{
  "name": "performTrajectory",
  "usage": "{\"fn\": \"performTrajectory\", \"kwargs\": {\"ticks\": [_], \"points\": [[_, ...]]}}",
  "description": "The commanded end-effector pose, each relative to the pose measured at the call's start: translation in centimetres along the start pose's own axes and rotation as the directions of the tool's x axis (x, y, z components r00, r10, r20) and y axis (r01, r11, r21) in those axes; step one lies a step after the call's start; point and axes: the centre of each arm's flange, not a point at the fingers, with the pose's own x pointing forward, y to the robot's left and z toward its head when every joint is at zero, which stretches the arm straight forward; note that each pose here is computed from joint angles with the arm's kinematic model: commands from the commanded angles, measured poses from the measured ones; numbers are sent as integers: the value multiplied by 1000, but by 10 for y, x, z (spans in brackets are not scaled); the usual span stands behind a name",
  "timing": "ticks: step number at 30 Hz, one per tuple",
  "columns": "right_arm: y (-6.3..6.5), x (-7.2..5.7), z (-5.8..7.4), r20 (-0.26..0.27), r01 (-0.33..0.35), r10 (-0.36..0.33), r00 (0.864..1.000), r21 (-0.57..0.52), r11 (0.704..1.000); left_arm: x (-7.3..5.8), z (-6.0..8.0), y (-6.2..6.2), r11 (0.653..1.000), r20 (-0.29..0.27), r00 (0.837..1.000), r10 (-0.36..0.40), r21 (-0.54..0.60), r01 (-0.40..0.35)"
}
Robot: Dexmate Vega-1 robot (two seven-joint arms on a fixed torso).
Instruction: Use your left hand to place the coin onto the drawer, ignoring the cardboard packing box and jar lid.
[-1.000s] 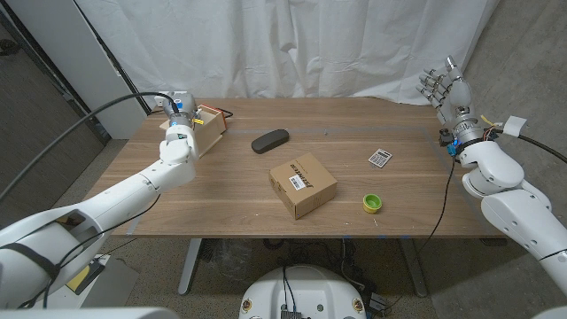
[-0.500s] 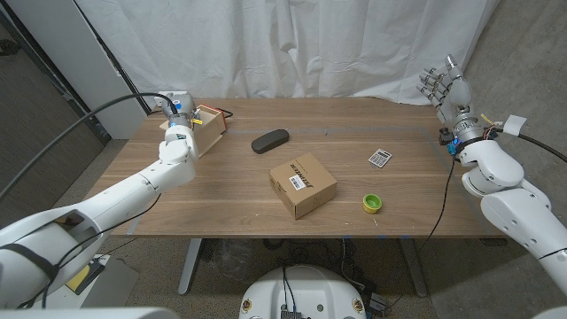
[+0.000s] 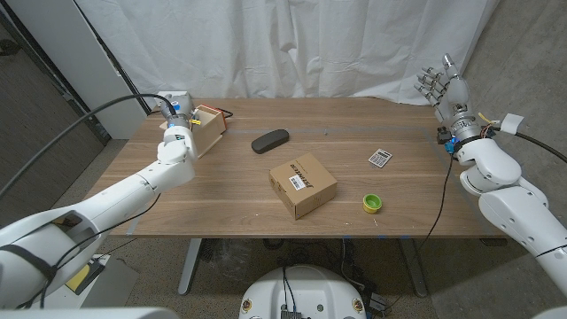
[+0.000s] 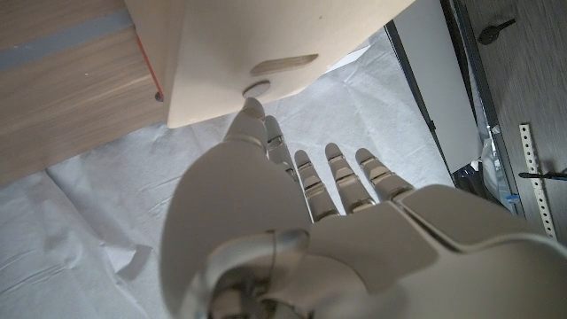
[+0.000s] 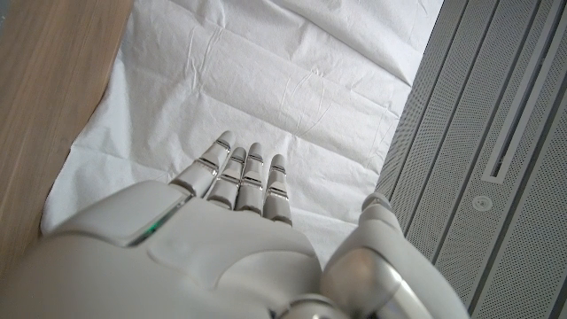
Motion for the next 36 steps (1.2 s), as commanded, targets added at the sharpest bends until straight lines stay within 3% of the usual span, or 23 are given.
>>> {"fn": "performTrajectory", "kwargs": {"ticks": [1, 15, 25, 30, 36], "points": [[4, 2, -2, 1, -2, 2, 1000, 2, 1000, -3, -4, 6, 999, 6, 1000, -8, -46, 9], [12, 2, -1, 14, -6, 6, 1000, 7, 1000, -3, -4, 47, 983, 63, 997, -38, -179, 49], [22, -8, -3, 6, 9, -9, 1000, 10, 1000, 2, -15, 73, 921, 152, 988, -32, -379, 88], [25, -14, -1, 11, 22, -22, 1000, 6, 1000, -1, -10, 90, 937, 162, 987, 13, -346, 44], [28, -17, 3, 14, 25, -25, 1000, -4, 1000, -7, -7, 102, 945, 190, 981, 43, -327, 22]]}}
